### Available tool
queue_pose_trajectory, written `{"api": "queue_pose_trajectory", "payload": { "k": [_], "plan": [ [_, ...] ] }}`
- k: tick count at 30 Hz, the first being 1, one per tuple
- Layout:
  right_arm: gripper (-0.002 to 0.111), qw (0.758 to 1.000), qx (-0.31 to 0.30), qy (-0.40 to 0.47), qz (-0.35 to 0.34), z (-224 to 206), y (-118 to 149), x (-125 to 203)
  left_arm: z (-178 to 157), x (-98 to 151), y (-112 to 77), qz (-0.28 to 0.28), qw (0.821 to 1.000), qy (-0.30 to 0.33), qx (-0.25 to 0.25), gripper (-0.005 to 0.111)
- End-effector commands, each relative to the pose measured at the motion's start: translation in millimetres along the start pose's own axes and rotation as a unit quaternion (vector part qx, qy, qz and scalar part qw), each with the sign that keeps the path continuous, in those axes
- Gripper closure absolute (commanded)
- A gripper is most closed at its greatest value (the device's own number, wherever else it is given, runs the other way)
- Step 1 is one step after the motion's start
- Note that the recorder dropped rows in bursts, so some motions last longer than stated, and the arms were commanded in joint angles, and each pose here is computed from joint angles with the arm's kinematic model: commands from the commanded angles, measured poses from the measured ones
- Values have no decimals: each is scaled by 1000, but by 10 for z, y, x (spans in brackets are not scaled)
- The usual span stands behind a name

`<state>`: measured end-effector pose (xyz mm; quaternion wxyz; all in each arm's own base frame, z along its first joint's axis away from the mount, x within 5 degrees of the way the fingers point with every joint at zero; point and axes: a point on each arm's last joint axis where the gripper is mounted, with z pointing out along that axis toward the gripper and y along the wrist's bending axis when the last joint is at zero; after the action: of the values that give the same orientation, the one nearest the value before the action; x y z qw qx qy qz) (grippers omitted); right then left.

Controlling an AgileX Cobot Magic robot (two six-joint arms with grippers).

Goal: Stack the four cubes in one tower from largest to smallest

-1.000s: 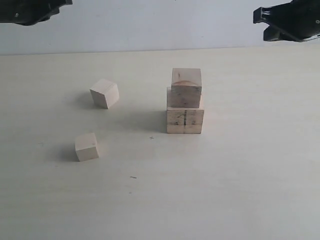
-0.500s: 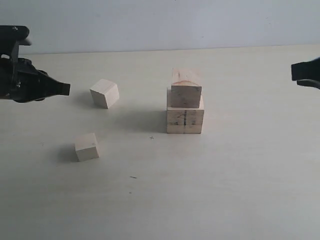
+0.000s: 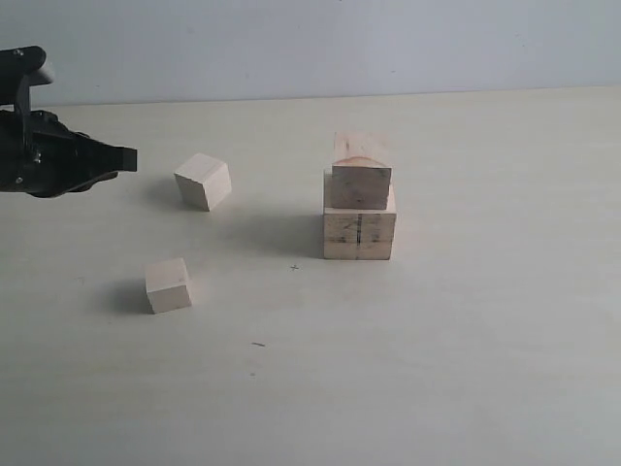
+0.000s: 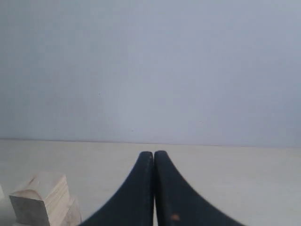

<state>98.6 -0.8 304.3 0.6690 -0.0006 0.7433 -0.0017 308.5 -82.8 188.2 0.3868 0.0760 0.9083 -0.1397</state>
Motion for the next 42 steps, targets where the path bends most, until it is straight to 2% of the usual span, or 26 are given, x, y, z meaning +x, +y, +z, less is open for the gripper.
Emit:
{"api": "queue_pose_trajectory", "payload": {
  "k": [1,3,4,6,11,14,18,23,25,27,30,31,33,35,36,38,42],
  "plan": [
    [108,999,37,-2,-3,87,-71,334,-20,-26,-37,-22,1000,-8,12,107],
    [108,998,50,27,-10,169,-98,548,-21,-37,-39,-34,999,-11,13,107],
    [108,995,47,85,-8,230,-99,785,-21,-38,-39,-35,999,-12,13,107],
    [108,991,49,128,-3,285,-107,953,-34,-47,-43,-35,999,-14,14,107],
    [108,988,77,83,-109,334,-174,907,-124,-112,-65,-32,999,-31,17,107],
    [108,991,86,78,-63,311,-181,900,-117,-108,-70,-29,999,-30,20,107],
    [108,991,86,78,-61,311,-182,900,-115,-103,-86,-15,999,-28,29,107],
    [108,992,87,74,-61,303,-181,892,-60,-196,-93,39,998,-37,30,107],
    [108,994,87,40,-60,208,-170,838,39,-260,-111,75,995,-39,43,96],
    [108,994,93,10,-60,128,-171,830,127,-292,-133,80,994,-38,61,77],
    [108,993,90,10,-72,56,-159,962,227,-312,-151,79,993,-35,78,48],
    [108,982,67,3,-176,29,-112,1002,307,-318,-137,78,994,-30,77,28],
    [108,945,26,22,-327,12,-48,1044,407,-315,-121,87,993,-24,76,17],
    [108,913,10,25,-408,6,-24,1055,516,-318,-115,87,993,-19,78,15],
    [108,911,10,24,-412,5,-23,1054,579,-325,-109,87,993,-17,80,15],
    [108,919,13,28,-393,4,-30,1060,693,-355,-102,87,993,-16,80,18],
    [108,947,12,84,-309,-7,-57,1160,922,-387,-75,128,988,-6,81,26]
  ]
}}
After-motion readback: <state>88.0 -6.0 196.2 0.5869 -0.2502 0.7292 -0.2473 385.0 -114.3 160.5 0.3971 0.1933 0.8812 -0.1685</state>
